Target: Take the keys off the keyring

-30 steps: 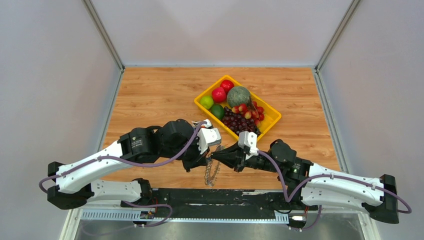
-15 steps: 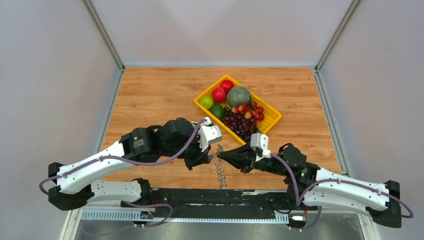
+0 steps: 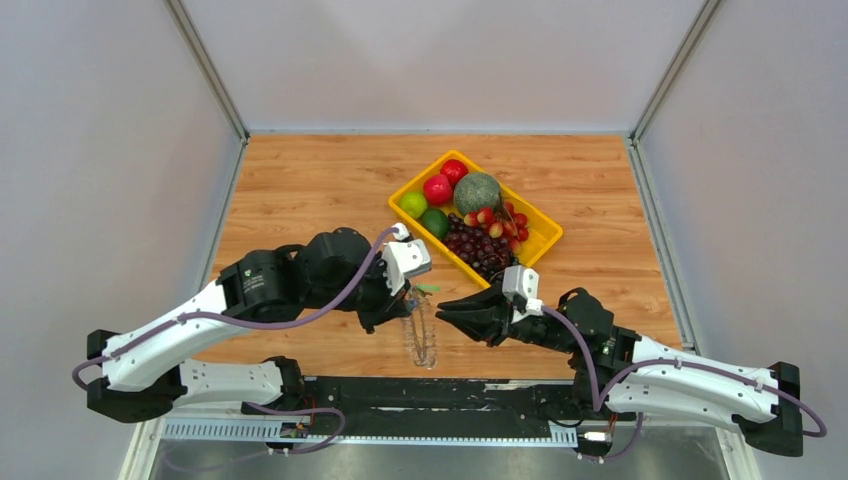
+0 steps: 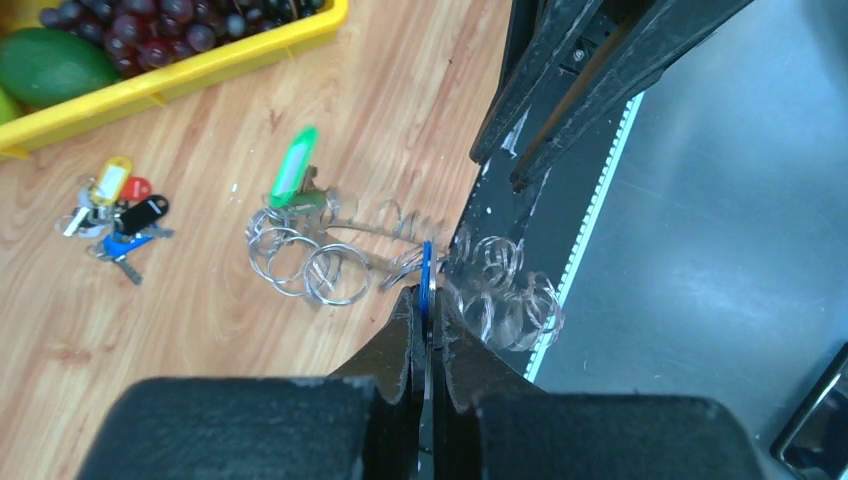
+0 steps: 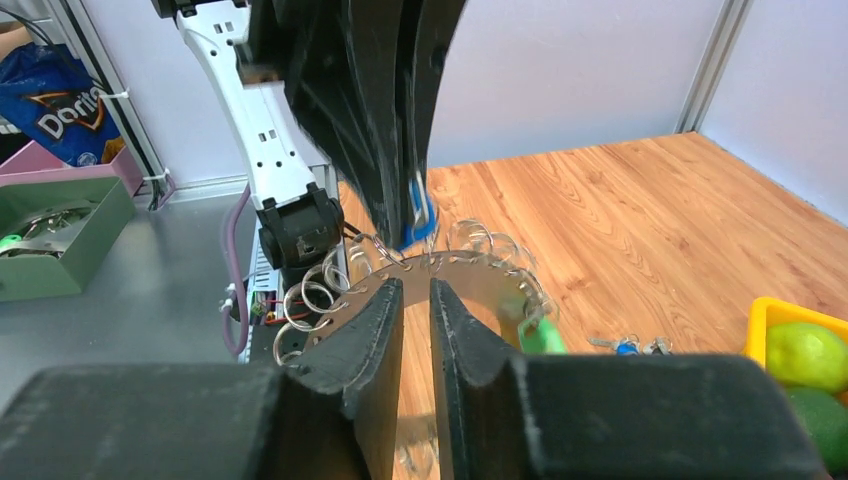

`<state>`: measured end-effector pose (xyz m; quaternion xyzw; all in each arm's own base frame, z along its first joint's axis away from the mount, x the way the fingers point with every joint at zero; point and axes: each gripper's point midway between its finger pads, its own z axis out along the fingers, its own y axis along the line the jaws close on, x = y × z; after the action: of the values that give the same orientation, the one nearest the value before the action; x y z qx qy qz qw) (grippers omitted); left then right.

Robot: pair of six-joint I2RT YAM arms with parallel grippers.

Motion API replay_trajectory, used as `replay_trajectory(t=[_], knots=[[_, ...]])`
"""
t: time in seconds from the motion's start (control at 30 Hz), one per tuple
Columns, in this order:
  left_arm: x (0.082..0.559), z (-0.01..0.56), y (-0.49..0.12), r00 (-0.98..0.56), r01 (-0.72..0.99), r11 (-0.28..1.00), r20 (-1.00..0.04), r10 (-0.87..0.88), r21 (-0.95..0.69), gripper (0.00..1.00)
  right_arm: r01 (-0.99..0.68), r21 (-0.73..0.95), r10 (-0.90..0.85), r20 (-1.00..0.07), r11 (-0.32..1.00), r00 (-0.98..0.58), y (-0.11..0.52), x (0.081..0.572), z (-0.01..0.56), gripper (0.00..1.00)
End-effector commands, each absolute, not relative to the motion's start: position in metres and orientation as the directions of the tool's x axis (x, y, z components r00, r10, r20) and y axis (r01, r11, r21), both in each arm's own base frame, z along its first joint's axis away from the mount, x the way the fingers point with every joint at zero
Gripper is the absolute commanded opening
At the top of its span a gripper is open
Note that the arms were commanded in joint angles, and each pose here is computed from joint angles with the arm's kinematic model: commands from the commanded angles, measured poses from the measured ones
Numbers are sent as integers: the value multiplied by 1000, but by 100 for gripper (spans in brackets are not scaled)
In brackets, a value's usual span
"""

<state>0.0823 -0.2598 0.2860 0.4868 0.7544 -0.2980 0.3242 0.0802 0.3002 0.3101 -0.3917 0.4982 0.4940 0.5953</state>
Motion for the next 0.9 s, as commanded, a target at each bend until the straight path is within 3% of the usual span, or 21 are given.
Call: replay_trajectory(t=[0.0, 0.33, 0.73, 0.87], knots=[[84, 322, -250, -288, 928, 355, -814, 505, -108, 0, -980, 31, 210, -978, 197, 11, 301, 79, 312, 22], [81, 316, -255, -289, 936, 329, -801, 525, -122, 0, -985, 5, 217, -976, 171, 33, 307, 76, 328, 35], [78, 315, -261, -290, 942, 307, -798, 528, -138, 0, -990, -49, 170, -983, 134, 72, 334, 79, 332, 36], [77, 316, -262, -291, 941, 306, -799, 526, -142, 0, -988, -47, 152, -986, 149, 69, 342, 85, 330, 31]])
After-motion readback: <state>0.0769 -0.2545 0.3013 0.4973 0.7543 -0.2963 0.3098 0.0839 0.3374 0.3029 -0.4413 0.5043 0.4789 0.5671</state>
